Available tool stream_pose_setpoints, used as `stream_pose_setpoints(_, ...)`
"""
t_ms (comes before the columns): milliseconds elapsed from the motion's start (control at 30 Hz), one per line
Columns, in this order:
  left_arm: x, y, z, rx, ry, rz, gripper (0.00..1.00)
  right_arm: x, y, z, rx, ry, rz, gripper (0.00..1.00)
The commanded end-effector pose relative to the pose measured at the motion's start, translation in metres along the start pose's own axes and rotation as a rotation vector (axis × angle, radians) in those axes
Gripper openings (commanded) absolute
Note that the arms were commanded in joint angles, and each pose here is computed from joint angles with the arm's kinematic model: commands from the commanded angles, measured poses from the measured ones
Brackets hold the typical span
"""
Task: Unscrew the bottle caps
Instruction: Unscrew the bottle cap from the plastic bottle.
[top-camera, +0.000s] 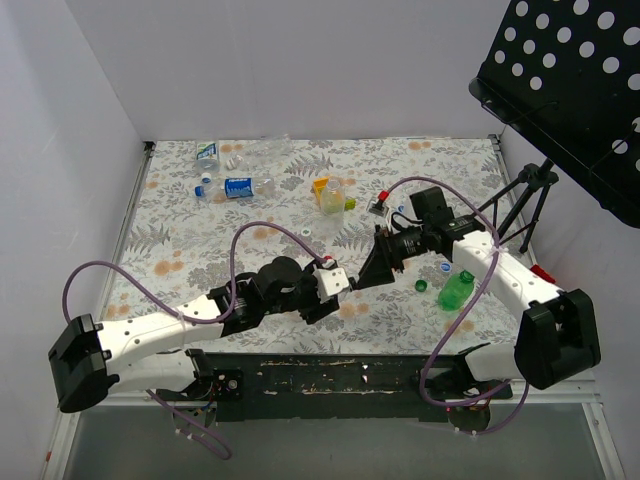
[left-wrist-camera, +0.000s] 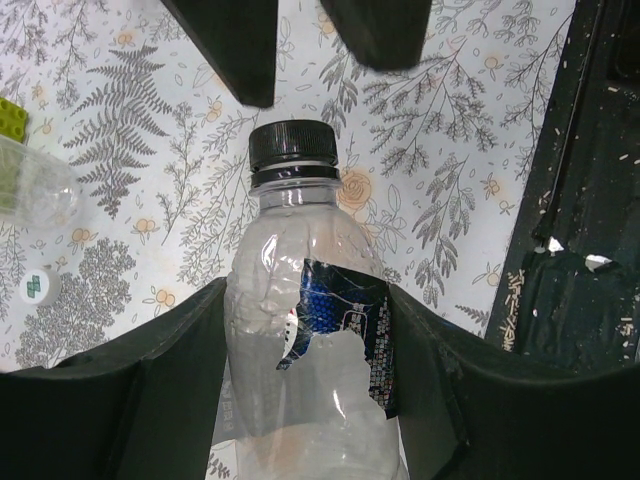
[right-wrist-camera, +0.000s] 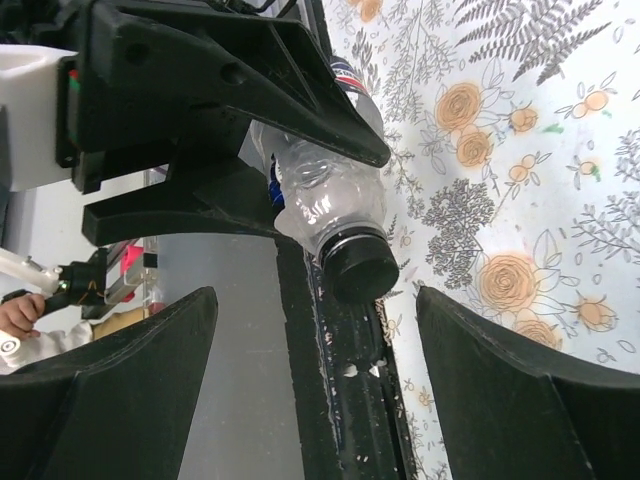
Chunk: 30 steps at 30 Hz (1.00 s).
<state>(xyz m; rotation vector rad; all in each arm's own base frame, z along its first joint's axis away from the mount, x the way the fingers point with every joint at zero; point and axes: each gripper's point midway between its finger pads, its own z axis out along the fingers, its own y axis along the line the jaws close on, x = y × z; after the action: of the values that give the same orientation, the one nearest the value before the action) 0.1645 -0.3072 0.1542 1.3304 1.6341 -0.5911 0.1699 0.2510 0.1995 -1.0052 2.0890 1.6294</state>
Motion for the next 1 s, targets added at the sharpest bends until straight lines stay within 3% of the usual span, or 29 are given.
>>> stream_pose_setpoints(0, -0.034, 0.007, 0.002, -0.031, -0.091, 0.022, 0.0, 0.0, -0.002, 0.008, -0.009, 0.01, 0.019, 0.86)
stream_pose_setpoints(267, -0.036, 0.006, 0.004, -0.034, -0.1, 0.026, 0.0, 0.002, -0.004, 0.012, -0.01, 0.021, 0.034, 0.74)
stream_pose_setpoints(400, -0.036, 0.008, 0.004, -0.046, -0.103, 0.025, 0.0, 0.005, -0.002, 0.014, -0.028, 0.028, 0.039, 0.58)
stream_pose_setpoints(600, -0.036, 0.008, 0.003, -0.051, -0.108, 0.02, 0.0, 0.006, 0.004, 0.014, -0.065, 0.028, 0.022, 0.23)
stream_pose_setpoints(800, -0.036, 0.003, -0.005, -0.036, -0.145, 0.016, 0.0, 0.005, 0.017, 0.011, -0.116, 0.021, -0.09, 0.06)
stream_pose_setpoints(967, -0.044, -0.006, -0.019, 0.006, -0.242, -0.013, 0.0, 0.008, 0.026, 0.004, -0.139, 0.037, -0.321, 0.01)
